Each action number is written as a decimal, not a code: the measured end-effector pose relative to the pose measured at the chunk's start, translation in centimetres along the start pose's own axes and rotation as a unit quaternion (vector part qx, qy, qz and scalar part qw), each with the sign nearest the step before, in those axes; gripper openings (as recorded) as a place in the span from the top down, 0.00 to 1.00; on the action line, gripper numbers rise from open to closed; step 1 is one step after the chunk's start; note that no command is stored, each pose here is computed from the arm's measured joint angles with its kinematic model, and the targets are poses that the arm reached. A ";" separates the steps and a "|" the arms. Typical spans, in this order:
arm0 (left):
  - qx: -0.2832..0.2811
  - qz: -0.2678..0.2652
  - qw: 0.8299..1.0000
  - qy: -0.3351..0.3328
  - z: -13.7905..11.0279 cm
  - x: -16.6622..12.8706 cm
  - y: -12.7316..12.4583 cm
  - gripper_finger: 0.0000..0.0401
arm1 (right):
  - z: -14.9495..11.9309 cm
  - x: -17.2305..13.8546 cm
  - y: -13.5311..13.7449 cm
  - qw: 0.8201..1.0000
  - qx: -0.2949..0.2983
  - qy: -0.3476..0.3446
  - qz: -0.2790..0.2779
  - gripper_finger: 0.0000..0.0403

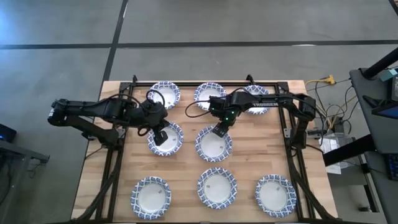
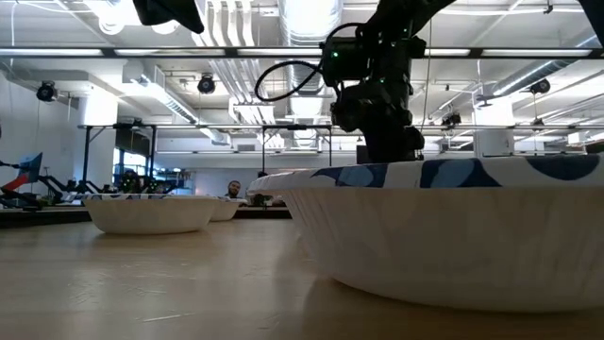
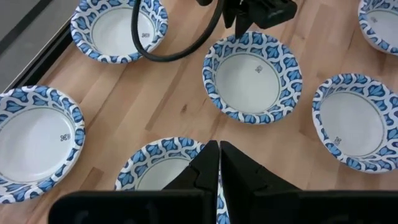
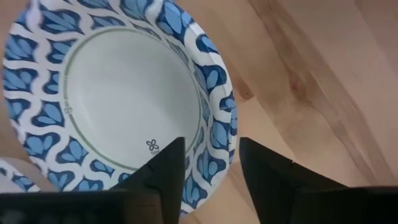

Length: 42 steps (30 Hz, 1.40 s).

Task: Nest bowls inside each other
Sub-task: Stack the white patterned bowl on top of the center white patterned bowl

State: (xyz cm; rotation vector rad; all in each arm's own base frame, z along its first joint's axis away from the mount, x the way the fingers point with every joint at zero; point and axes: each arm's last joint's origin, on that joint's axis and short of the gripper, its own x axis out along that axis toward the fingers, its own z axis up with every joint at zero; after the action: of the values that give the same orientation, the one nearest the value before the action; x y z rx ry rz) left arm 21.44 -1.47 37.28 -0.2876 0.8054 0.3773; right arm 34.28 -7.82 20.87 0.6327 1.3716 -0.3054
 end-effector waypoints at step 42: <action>-0.001 -0.017 1.000 -0.002 -1.0 2.6 -0.4 1.00 | -23.7 3.3 -7.9 0.513 0.615 -0.525 0.288 0.76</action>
State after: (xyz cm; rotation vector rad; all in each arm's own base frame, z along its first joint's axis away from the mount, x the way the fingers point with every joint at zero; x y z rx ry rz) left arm 22.59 -1.66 34.71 -0.3021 0.7955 0.3464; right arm 11.34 0.12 14.14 1.6379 -0.5340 -0.9331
